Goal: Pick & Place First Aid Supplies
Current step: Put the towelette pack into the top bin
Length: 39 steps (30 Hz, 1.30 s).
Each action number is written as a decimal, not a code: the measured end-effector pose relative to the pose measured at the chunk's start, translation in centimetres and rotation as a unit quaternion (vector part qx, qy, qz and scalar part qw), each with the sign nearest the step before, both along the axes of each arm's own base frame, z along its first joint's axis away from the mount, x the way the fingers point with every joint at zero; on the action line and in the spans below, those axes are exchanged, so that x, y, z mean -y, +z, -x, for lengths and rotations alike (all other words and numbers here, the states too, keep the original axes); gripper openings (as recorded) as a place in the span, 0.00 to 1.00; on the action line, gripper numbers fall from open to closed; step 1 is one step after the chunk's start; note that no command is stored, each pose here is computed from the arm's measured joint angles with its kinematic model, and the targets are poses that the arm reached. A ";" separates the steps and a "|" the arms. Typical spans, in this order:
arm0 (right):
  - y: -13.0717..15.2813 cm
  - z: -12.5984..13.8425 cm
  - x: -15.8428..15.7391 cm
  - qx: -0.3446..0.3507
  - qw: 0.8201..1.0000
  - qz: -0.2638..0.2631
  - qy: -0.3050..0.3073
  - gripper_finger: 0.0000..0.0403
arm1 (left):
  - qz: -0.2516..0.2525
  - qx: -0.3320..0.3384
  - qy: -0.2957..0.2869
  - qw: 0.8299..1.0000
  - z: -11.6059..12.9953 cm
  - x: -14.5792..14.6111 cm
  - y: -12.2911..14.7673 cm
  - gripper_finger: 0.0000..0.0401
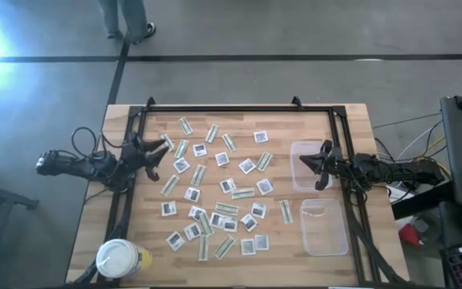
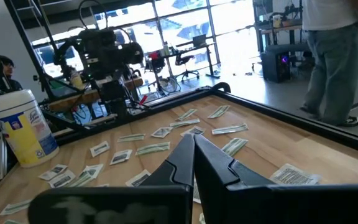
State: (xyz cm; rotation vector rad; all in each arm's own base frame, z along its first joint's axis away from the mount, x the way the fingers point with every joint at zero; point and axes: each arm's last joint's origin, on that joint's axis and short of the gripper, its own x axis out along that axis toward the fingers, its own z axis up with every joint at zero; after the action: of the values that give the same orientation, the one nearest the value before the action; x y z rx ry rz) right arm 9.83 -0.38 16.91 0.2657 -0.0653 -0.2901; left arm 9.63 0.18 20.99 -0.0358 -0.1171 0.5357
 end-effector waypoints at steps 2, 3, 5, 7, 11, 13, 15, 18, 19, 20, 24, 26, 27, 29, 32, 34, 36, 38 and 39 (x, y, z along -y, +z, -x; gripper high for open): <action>0.0 0.0 0.0 0.000 1.000 0.000 0.000 0.02 | 0.020 0.002 0.008 1.000 -0.2 -0.2 0.2 0.34; 0.0 0.0 0.0 0.000 1.000 0.000 0.000 0.02 | 0.030 0.000 0.013 0.999 -0.3 -0.3 0.4 0.34; 0.0 0.0 0.0 0.000 1.000 0.000 0.000 0.02 | 0.050 -0.015 0.024 0.998 -0.6 -0.4 0.5 0.34; 0.0 0.0 0.0 0.000 1.000 0.000 0.000 0.02 | 0.070 -0.039 0.036 0.996 -0.8 -0.7 0.7 0.34; 0.0 0.0 0.0 0.000 1.000 0.000 0.000 0.02 | 0.114 -0.084 0.067 0.988 -0.9 -1.2 1.3 0.34; 0.0 0.0 0.0 0.000 1.000 0.000 0.000 0.02 | 0.136 -0.102 0.080 0.982 -0.8 -1.4 1.9 0.34; 0.0 0.0 0.0 0.001 1.000 -0.004 0.000 0.02 | 0.160 -0.107 0.095 0.977 -0.6 -1.6 2.8 0.34; 0.0 0.0 0.0 0.004 1.000 -0.011 0.000 0.02 | 0.191 -0.112 0.109 0.969 -0.2 -1.8 4.6 0.34; 0.0 0.0 0.0 0.004 1.000 -0.011 0.001 0.02 | 0.200 -0.119 0.108 0.966 -0.1 -1.8 5.2 0.34; 0.0 0.0 0.0 0.003 1.000 -0.011 0.000 0.02 | 0.210 -0.127 0.102 0.964 0.1 -1.7 5.7 0.34; 0.1 0.0 0.0 0.004 1.000 0.002 0.000 0.02 | 0.249 -0.151 0.098 0.952 0.3 -1.6 7.1 0.34; 0.2 0.0 0.0 0.004 1.000 0.023 -0.004 0.02 | 0.268 -0.163 0.100 0.944 0.2 -1.6 7.6 0.34; 0.3 0.0 0.0 0.005 0.999 0.035 -0.004 0.02 | 0.280 -0.171 0.098 0.940 0.1 -1.5 7.8 0.34; 0.4 0.0 0.0 0.003 0.998 0.061 -0.006 0.02 | 0.308 -0.187 0.094 0.928 -0.2 -1.4 8.1 0.34; 0.4 0.0 0.0 0.000 0.997 0.076 -0.007 0.02 | 0.352 -0.216 0.087 0.907 -0.8 -1.2 8.2 0.34; 0.5 0.0 0.0 0.000 0.997 0.077 -0.007 0.02 | 0.377 -0.229 0.088 0.893 -1.4 -1.1 8.3 0.34; 0.5 0.0 0.0 0.000 0.997 0.079 -0.007 0.02 | 0.403 -0.237 0.089 0.879 -2.0 -1.1 8.3 0.34; 0.5 0.0 0.0 0.000 0.997 0.079 -0.007 0.02 | 0.431 -0.250 0.084 0.863 -2.7 -0.9 8.0 0.34; 0.5 0.0 0.0 0.000 0.997 0.079 -0.007 0.02 | 0.447 -0.257 0.079 0.853 -3.1 -0.8 7.8 0.34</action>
State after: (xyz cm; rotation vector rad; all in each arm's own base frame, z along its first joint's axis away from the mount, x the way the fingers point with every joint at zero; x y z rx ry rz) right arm 9.80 -0.40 17.39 0.1081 -0.0899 -0.2975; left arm 12.74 1.02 28.80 -0.7965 0.6743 0.7113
